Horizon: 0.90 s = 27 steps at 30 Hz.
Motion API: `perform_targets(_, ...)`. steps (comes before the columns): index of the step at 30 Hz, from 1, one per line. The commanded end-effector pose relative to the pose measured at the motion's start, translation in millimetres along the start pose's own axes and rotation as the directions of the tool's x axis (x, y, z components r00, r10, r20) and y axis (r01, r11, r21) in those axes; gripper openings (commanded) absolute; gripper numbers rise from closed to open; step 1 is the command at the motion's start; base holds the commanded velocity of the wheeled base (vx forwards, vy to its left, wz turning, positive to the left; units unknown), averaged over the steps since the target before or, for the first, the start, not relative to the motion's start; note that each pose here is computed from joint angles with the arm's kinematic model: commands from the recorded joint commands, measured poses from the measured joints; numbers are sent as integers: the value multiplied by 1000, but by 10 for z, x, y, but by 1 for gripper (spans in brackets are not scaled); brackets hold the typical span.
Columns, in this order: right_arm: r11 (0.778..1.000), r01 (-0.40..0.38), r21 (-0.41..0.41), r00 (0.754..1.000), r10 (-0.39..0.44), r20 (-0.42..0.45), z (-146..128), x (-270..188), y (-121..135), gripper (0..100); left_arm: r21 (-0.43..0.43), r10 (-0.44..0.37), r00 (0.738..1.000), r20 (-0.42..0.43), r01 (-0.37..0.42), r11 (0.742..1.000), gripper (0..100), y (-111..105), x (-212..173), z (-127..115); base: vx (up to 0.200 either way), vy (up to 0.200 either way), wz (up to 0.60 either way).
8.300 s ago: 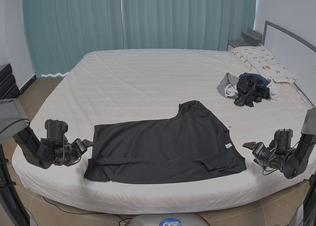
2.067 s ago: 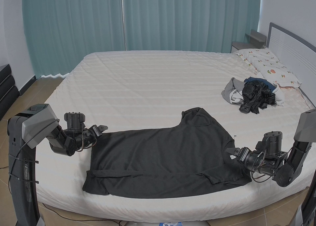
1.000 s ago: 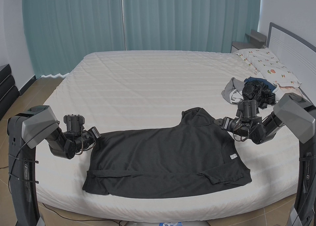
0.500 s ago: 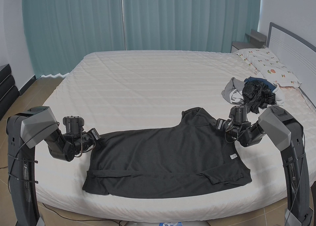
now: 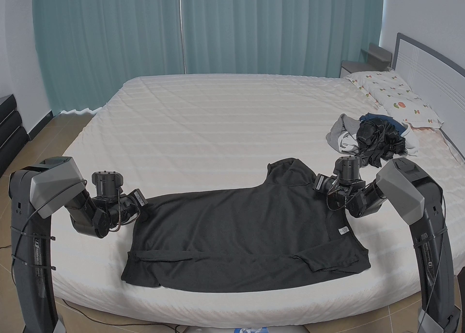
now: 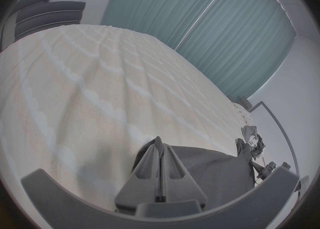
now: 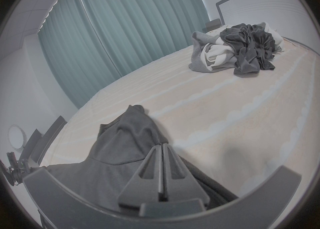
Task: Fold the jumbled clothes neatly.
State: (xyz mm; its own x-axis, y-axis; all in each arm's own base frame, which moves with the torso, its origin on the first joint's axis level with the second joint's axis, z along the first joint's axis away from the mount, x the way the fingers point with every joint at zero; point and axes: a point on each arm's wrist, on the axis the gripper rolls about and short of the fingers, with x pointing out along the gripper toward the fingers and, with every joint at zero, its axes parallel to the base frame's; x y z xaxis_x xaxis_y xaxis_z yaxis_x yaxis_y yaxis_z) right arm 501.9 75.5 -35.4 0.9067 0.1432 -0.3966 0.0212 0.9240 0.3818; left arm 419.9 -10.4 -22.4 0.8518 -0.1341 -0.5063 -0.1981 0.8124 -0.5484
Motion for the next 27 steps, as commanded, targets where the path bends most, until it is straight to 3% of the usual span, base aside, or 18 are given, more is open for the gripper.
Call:
perform_targets(1, 1000, -20, 1, 1000, 20, 11, 98, -96, 72, 0, 0, -4, 1000, 6, 4, 1000, 0, -15, -10, 18, 0, 0, 0)
perform_targets(27, 996, -56, 69, 995, 50, 81, 389, -611, 86, 0, -2, -40, 993, 109, 41, 999, 0, -68, -148, 312, 0, 0, 0)
